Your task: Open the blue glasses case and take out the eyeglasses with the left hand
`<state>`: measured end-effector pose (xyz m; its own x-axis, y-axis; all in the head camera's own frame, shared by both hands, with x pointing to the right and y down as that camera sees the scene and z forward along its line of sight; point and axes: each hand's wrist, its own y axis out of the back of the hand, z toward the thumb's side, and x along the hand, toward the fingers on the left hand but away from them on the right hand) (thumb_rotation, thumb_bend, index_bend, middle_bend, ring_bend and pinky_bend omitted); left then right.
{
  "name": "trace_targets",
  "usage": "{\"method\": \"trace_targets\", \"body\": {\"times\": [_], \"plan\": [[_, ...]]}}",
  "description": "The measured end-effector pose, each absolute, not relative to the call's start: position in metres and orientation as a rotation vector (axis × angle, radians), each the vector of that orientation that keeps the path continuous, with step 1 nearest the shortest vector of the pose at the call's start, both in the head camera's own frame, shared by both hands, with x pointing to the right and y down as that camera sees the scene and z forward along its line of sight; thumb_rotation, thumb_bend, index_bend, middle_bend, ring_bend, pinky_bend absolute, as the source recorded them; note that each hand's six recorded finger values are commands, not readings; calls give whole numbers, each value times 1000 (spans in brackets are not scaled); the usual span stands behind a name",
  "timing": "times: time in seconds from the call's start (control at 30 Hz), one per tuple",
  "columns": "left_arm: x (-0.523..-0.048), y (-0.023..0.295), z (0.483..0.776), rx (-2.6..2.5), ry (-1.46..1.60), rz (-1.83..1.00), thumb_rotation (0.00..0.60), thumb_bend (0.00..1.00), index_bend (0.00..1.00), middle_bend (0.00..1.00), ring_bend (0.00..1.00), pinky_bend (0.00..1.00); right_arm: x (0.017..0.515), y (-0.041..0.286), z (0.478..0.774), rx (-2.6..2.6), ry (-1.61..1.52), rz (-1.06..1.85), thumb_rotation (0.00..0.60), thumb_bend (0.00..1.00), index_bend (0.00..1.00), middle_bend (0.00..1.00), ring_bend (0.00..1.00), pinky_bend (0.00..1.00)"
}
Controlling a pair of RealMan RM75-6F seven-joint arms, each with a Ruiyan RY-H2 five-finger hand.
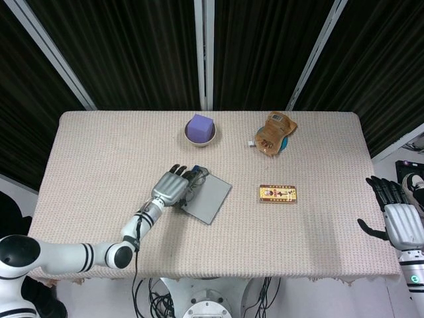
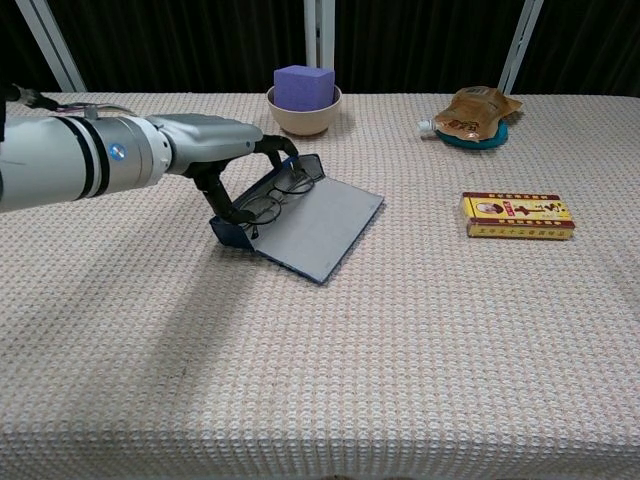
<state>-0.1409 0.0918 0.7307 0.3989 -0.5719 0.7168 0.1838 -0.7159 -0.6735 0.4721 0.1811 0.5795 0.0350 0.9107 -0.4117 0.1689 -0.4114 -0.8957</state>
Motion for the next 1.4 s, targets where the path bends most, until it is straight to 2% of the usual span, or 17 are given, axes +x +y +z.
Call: {"method": "trace_targets", "body": {"times": [0.23, 0.5, 0.87, 1.17, 1.4], "plan": [[-164, 91, 732, -1880, 318, -1445, 600, 298, 49, 122, 0, 0, 471, 180, 580, -1655, -1100, 1436, 600, 176, 24, 68, 0, 0], [-159, 98, 728, -1913, 298, -1414, 600, 298, 49, 122, 0, 0, 466, 178, 581, -1661, -1090, 1434, 600, 176, 24, 67, 0, 0], [-172, 92, 731, -1772, 259, -1443, 600, 298, 35, 108, 0, 0, 469, 181, 578, -1651, -1098, 1441, 600, 176, 24, 68, 0, 0], [-208, 73, 733, -1607, 249, -1534, 600, 298, 35, 108, 0, 0, 470, 183, 576, -1642, -1106, 1443, 600, 176, 24, 68, 0, 0], [-225, 44, 736, -1507, 316, -1527, 600, 298, 39, 108, 0, 0, 470, 185, 575, -1637, -1113, 1445, 600, 176, 24, 67, 0, 0]]}}
